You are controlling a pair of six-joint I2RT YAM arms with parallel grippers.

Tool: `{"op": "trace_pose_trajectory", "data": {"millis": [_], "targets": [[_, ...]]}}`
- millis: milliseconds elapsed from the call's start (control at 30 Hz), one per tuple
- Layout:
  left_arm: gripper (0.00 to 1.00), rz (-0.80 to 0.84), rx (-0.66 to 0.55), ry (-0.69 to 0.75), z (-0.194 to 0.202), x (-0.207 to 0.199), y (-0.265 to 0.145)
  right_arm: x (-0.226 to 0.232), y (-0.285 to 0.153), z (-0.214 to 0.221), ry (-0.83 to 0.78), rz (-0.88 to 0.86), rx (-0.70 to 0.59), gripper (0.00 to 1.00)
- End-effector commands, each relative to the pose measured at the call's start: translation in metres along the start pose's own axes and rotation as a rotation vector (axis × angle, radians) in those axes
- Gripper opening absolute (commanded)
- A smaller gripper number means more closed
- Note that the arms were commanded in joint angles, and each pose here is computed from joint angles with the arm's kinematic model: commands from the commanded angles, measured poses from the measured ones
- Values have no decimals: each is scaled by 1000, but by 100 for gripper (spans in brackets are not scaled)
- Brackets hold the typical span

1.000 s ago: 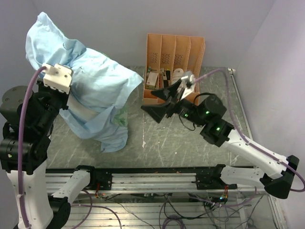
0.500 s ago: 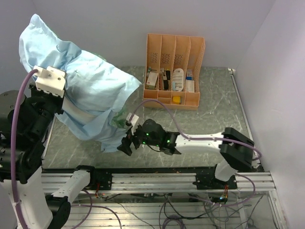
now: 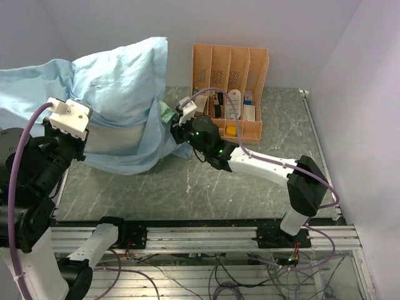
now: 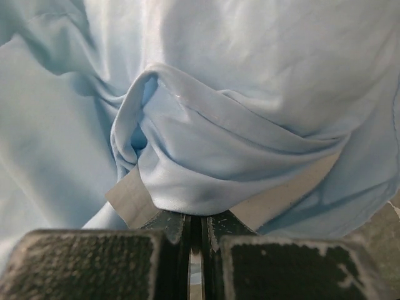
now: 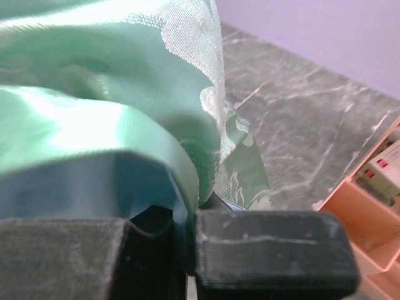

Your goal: Remove the pillowcase from the pillow

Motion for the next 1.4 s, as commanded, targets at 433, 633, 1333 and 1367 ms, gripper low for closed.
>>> {"op": "trace_pose_trajectory", "data": {"millis": [433, 633, 1333, 1367], "targets": [[7, 175, -43, -51, 5, -34, 18, -78, -132, -59, 272, 557, -148, 73], [7, 194, -7, -79, 36, -44, 50, -24, -203, -117, 324, 475, -287, 87], [7, 245, -40, -46, 16, -48, 25, 158, -96, -141, 160, -48, -240, 97], [7, 250, -40, -42, 16, -49, 23, 150, -94, -141, 156, -23, -241, 97]]}}
Point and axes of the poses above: each gripper's point midway between its finger pads, its own y axis out along the fingers, its own x axis along the line the jaws close on, z = x × y, the point moved 1 cm from there along -y, back along the fingers, and after that the axes turned 5 degrees about -y, right-handed, at the moved point
